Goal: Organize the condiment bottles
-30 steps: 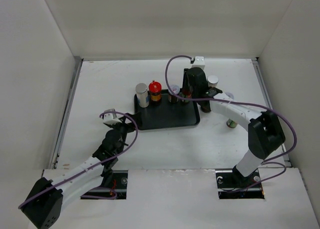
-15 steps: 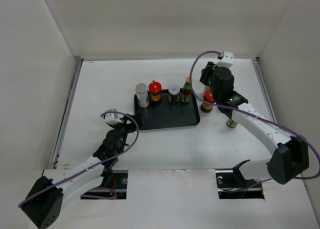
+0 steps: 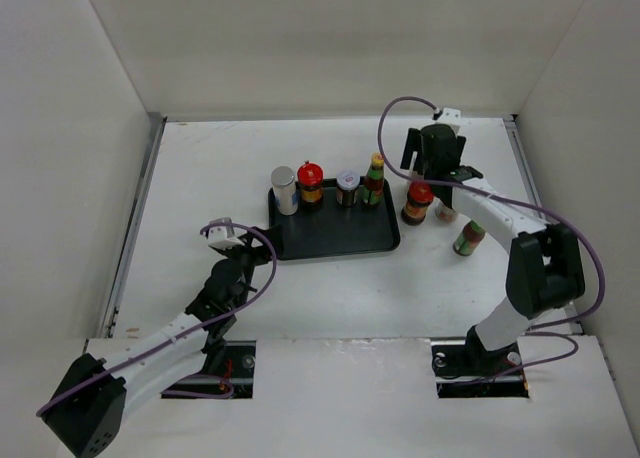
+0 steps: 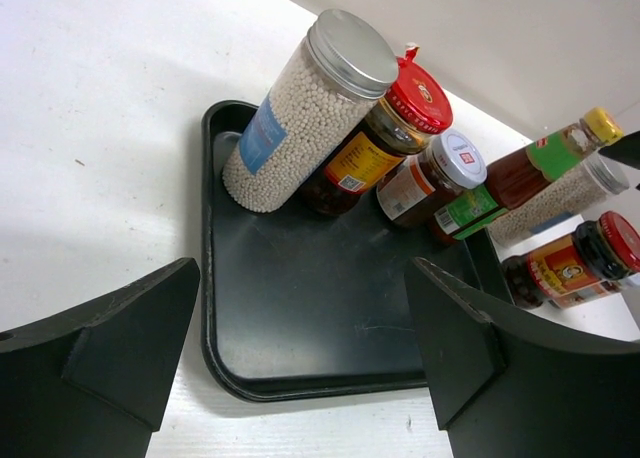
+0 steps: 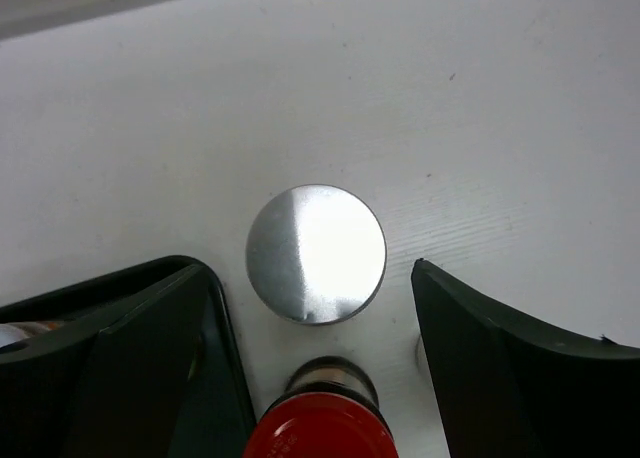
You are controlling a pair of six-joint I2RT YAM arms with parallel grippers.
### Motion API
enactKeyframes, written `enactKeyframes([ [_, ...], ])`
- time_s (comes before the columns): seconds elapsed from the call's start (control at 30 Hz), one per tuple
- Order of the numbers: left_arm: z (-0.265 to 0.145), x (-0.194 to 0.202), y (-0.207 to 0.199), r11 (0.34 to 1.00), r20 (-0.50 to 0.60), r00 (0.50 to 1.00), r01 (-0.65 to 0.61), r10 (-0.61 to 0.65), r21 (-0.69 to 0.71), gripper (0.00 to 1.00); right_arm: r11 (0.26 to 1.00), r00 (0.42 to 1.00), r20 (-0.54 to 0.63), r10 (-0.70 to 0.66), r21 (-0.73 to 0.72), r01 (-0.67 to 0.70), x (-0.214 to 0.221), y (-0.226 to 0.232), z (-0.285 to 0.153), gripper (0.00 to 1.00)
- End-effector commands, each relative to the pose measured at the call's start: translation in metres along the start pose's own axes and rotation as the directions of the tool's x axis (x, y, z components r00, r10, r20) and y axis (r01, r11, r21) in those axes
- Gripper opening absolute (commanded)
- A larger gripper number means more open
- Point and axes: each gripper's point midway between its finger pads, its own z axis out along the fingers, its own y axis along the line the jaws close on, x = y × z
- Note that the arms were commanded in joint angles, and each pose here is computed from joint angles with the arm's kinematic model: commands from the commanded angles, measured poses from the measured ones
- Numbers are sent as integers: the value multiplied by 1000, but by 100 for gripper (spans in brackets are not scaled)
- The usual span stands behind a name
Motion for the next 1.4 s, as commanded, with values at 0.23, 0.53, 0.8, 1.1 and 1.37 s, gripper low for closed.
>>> enactKeyframes([
  [0.23,2,-11,-1,1000,47,998,28,-28,7,84,1000,1000,30,10,3,-10,-24,9,33,68],
  [0.53,3,-9,1,1000,42,999,25,-25,-2,83,1000,999,-42,12,23,-11,-3,5,36,81],
  [0.8,2,-12,2,1000,56,998,24,-24,-5,83,998,998,7,55,2,-55,-17,7,27,50],
  [1.1,-3,-26,13,997,126,990,68,-63,-37,100,978,886,413,209,-108,-181,-153,-8,-103,42],
  [1.37,-3,-24,25,993,138,987,88,-76,-81,100,934,861,444,248,-345,-91,-156,48,-209,42],
])
